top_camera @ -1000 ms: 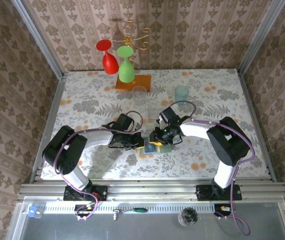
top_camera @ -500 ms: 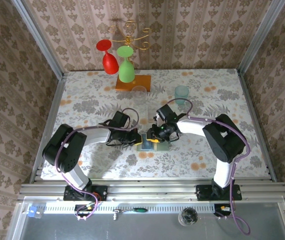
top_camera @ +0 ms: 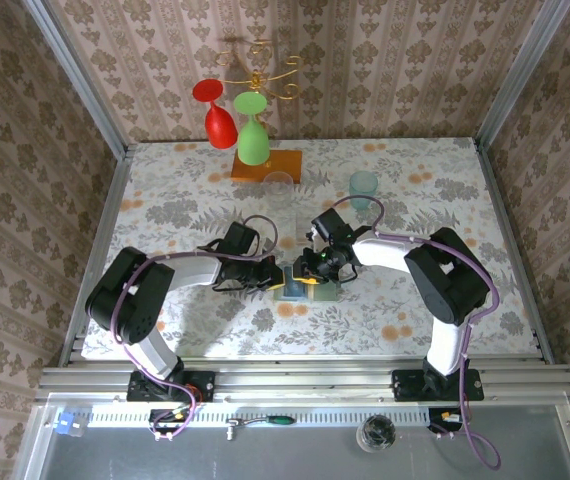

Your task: Take the credit cards out of the card holder

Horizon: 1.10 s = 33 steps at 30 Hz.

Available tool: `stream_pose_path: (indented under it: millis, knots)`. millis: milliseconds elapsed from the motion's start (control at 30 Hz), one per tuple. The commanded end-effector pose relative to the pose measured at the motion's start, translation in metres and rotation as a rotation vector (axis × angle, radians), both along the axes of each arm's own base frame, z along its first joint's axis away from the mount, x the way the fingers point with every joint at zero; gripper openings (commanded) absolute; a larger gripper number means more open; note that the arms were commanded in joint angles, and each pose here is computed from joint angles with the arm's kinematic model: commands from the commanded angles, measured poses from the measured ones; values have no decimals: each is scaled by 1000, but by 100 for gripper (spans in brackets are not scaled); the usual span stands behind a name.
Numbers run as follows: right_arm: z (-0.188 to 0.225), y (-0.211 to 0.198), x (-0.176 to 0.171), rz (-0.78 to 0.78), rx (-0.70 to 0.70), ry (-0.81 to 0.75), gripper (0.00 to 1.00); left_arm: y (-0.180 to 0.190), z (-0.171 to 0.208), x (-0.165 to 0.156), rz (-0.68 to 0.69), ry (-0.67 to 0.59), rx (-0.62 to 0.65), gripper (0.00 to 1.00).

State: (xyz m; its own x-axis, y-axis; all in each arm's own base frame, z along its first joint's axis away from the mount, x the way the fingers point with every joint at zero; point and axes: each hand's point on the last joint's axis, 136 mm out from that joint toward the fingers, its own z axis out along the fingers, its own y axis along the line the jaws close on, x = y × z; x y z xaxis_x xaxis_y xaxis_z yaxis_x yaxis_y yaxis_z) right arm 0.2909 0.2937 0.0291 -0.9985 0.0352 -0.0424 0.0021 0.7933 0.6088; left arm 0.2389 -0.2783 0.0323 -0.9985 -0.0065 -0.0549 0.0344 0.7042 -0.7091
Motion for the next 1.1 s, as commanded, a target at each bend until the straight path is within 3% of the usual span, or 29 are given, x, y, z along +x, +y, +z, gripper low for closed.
stream_pose_path:
  millis: [0,333,700,1067]
  knots:
    - [-15,-22,-12,6,-141,22,29,12,-19,-11,27,45,68,0]
    - [-4,-30,-9,5,-184,-16,29,6,-14,-13,22,42,58,0]
    - [30,-19,-7,9,-80,-70,31,-2,11,-3,12,-4,31,0]
    - [17,-29,-10,-57,-76,-21,31,-24,40,7,-55,-46,-21,0]
